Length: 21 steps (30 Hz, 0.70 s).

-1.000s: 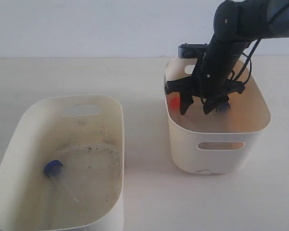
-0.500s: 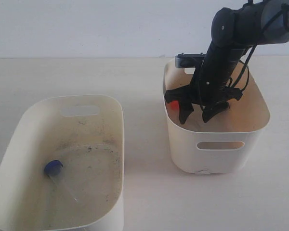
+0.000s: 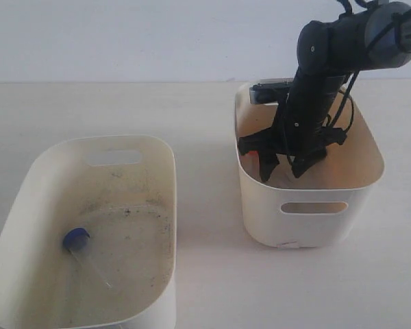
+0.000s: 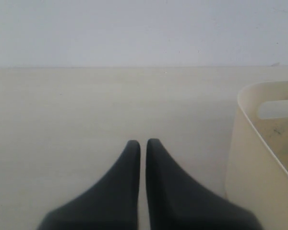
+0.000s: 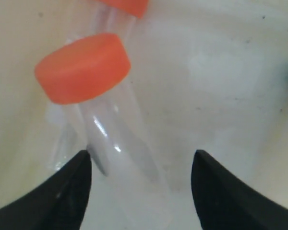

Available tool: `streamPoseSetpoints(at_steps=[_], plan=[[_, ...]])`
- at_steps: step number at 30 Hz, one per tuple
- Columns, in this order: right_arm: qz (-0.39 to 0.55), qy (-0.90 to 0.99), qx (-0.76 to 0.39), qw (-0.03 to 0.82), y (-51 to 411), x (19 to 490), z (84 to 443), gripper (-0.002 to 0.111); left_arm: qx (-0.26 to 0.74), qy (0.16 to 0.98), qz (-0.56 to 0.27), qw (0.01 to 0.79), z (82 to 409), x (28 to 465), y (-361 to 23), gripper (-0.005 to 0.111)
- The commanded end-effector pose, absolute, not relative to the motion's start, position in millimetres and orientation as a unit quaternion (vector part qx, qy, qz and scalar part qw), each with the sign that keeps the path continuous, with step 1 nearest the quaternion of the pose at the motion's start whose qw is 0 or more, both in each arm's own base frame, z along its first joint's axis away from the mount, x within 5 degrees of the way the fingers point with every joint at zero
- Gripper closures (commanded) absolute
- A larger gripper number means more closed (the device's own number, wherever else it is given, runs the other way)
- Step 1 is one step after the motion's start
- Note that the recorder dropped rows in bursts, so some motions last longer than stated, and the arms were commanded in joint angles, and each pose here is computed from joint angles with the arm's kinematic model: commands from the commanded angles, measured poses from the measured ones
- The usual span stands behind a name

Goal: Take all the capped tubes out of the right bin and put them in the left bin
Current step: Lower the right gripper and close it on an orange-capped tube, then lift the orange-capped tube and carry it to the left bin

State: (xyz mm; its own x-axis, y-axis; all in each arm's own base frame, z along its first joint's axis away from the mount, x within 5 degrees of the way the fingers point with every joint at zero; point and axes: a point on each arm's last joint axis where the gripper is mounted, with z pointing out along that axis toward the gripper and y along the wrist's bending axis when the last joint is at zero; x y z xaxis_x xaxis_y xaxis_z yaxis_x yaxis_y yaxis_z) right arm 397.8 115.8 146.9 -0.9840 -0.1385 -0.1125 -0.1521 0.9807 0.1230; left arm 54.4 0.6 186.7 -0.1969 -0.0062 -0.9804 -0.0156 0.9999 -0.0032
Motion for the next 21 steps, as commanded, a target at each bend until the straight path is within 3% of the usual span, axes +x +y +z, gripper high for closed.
streamPoseSetpoints(at_steps=[1, 10, 21], plan=[[0.069, 0.994, -0.071, 0.055, 121, 399, 143, 0.052, -0.011, 0.773, 0.002, 0.634, 187, 55, 1, 0.103], [0.069, 0.994, -0.072, 0.051, 121, 398, 142, 0.106, -0.011, 0.773, 0.002, 0.634, 187, 55, 1, 0.103], [0.025, 0.995, -0.062, 0.076, 108, 388, 191, 0.108, -0.011, 0.773, 0.002, 0.634, 187, 55, 1, 0.103]])
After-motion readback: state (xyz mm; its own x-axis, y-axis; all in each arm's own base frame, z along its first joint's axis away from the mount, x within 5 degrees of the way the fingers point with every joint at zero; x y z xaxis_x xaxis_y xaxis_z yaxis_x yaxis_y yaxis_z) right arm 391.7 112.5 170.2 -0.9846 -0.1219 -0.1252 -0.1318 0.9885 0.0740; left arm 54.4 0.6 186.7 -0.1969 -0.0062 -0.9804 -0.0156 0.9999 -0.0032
